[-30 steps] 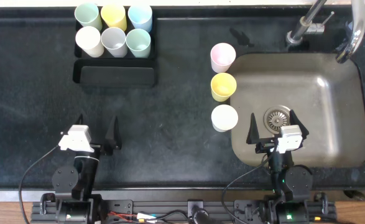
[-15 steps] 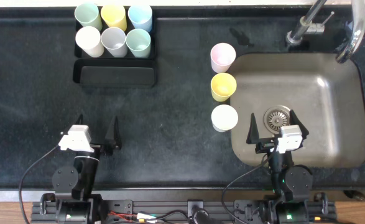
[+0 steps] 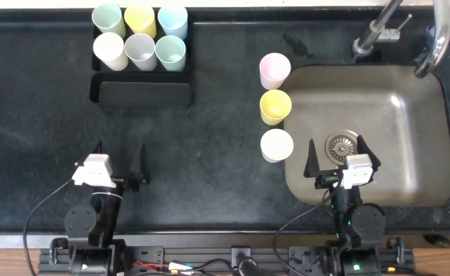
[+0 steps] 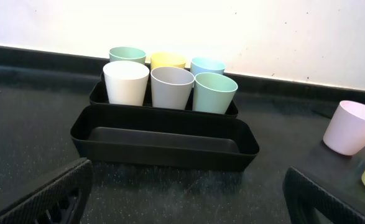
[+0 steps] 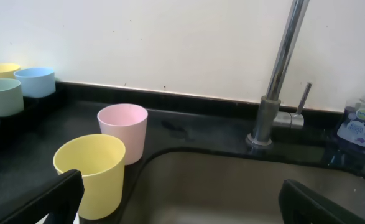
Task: Store Cups
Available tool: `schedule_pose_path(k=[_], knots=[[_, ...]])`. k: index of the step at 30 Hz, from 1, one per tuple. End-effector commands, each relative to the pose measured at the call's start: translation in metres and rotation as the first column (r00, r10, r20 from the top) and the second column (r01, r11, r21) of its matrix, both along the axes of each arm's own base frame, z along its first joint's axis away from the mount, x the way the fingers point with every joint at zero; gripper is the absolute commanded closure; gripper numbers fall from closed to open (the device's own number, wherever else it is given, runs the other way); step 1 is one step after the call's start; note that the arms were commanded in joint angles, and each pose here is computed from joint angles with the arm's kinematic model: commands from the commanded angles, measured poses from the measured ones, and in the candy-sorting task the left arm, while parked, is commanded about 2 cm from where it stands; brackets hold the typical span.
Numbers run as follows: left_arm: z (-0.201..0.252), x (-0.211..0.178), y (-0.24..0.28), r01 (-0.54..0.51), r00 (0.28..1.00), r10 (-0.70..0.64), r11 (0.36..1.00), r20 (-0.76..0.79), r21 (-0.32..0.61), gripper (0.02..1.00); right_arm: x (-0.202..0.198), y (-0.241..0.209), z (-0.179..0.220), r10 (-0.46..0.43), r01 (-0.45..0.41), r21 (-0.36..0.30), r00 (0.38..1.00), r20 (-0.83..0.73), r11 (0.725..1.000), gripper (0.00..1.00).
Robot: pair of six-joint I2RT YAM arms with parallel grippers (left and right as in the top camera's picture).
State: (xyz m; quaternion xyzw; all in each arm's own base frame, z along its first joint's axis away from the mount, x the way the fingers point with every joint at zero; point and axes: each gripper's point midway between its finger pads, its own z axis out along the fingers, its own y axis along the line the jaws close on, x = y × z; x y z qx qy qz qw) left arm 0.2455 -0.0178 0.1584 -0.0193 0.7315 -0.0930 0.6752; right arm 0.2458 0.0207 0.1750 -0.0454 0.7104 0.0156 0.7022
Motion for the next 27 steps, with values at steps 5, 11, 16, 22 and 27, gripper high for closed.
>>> schedule_pose_path(k=[5,11,16,22,27], knots=[[0.001,-0.001,-0.002,0.010,1.000,-0.010,1.000,0.007,-0.004,0.018,0.000,-0.002,-0.003,-0.012,0.012,0.003,1.000,0.001,1.000,0.005],[0.001,-0.001,-0.002,0.010,1.000,-0.010,1.000,0.007,-0.004,0.020,0.000,-0.002,-0.003,-0.011,0.011,0.003,1.000,0.001,1.000,0.005],[0.001,-0.001,-0.003,0.016,1.000,-0.016,1.000,0.007,-0.004,0.020,0.000,-0.002,-0.003,-0.011,0.011,0.003,1.000,0.001,1.000,0.007],[0.001,0.000,0.005,-0.034,0.999,0.034,0.999,0.006,-0.001,0.018,0.000,-0.002,-0.003,-0.011,0.011,0.003,1.000,0.001,1.000,0.007],[0.004,0.007,0.018,-0.106,0.994,0.106,0.994,0.011,-0.001,0.018,0.000,-0.002,-0.003,-0.011,0.011,0.003,1.000,0.002,1.000,0.005]])
